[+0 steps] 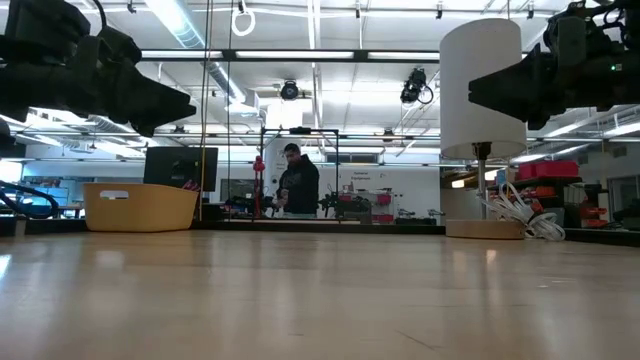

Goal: Pick & Place USB Port
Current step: Return to Home Position

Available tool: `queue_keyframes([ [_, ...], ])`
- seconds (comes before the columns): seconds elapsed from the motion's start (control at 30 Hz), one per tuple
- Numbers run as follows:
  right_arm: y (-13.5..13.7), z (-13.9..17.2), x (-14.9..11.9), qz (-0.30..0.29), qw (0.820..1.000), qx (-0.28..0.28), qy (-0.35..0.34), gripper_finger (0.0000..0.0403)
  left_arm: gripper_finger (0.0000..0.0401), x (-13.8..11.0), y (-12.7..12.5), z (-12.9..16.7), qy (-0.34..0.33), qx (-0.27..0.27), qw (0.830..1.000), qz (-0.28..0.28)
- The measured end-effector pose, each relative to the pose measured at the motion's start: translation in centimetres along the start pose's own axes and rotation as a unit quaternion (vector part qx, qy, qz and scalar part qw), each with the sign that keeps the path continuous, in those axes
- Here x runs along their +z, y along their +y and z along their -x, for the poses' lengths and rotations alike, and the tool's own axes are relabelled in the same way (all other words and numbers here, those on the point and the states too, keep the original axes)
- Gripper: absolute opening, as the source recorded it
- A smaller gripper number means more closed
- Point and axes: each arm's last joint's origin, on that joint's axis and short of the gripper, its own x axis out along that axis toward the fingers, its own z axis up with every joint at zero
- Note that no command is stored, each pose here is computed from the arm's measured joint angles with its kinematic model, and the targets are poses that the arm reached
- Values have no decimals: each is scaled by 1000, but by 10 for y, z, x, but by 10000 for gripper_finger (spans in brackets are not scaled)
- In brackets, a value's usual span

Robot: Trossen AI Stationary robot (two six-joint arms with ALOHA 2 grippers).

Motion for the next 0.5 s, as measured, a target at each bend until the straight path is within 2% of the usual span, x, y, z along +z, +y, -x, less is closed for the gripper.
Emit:
queue_keyframes([
  [0.13, 0, 1, -1, 7, 1000, 10, 8, 152, 177, 0, 0, 0, 1, -2, 1000, 0],
  [0.3, -5, 6, 11, -15, 1000, 11, -18, 152, 177, 6, -2, 6, -30, -5, 1000, -1],
  [0.5, -13, 15, 29, -64, 995, 5, -74, 152, 177, 23, -5, 22, -130, -16, 991, -5],
])
